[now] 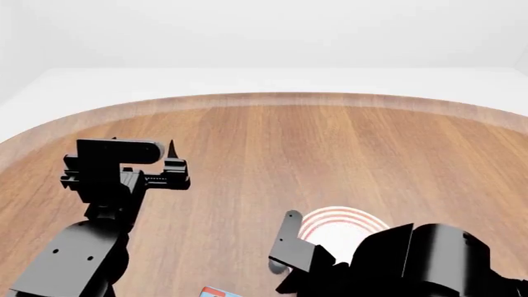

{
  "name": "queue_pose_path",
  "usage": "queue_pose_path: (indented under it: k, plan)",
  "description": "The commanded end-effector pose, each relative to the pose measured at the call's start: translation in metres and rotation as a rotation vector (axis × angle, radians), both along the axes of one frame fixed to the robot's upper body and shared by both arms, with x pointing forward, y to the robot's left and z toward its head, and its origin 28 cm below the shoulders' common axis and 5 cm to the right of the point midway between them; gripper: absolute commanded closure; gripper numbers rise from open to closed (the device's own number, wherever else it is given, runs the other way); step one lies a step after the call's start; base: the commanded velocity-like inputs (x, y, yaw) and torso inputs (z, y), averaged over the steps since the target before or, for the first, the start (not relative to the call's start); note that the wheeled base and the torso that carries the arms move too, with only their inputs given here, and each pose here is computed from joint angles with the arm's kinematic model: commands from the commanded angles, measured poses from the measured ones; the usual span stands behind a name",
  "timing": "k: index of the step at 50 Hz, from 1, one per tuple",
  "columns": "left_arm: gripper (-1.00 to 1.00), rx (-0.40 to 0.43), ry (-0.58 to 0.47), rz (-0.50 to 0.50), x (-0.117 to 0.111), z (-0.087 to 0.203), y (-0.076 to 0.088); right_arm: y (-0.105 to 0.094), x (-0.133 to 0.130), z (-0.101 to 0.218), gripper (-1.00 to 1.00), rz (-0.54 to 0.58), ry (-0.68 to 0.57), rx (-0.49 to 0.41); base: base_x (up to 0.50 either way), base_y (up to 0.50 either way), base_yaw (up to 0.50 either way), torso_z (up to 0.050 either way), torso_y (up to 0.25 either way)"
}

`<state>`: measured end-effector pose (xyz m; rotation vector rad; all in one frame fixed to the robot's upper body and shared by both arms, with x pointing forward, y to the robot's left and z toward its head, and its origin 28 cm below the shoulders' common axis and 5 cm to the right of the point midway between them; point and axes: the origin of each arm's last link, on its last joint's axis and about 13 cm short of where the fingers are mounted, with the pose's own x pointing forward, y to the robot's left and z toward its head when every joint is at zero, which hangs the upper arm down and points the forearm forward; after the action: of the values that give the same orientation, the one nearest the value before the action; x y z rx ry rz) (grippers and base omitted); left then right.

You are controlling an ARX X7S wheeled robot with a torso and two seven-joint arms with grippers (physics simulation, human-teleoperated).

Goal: Put the chocolate pudding to the right of the plate.

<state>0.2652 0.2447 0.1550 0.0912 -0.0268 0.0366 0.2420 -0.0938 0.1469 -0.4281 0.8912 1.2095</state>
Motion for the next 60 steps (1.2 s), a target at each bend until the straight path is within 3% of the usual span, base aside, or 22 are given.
queue_pose_path:
  k: [1, 60]
  plan:
    - [-1.0, -0.001, -0.001, 0.003, -0.001, 0.0, 0.001, 0.005, 0.003, -0.015, -1.0, 0.016, 0.033, -0.015, 0.0, 0.0, 0.0, 0.0, 0.0]
    - [-1.0, -0.008, 0.003, -0.006, -0.001, -0.006, 0.0, 0.002, -0.001, -0.052, -1.0, 0.009, 0.132, -0.12, 0.0, 0.0, 0.0, 0.0, 0.0]
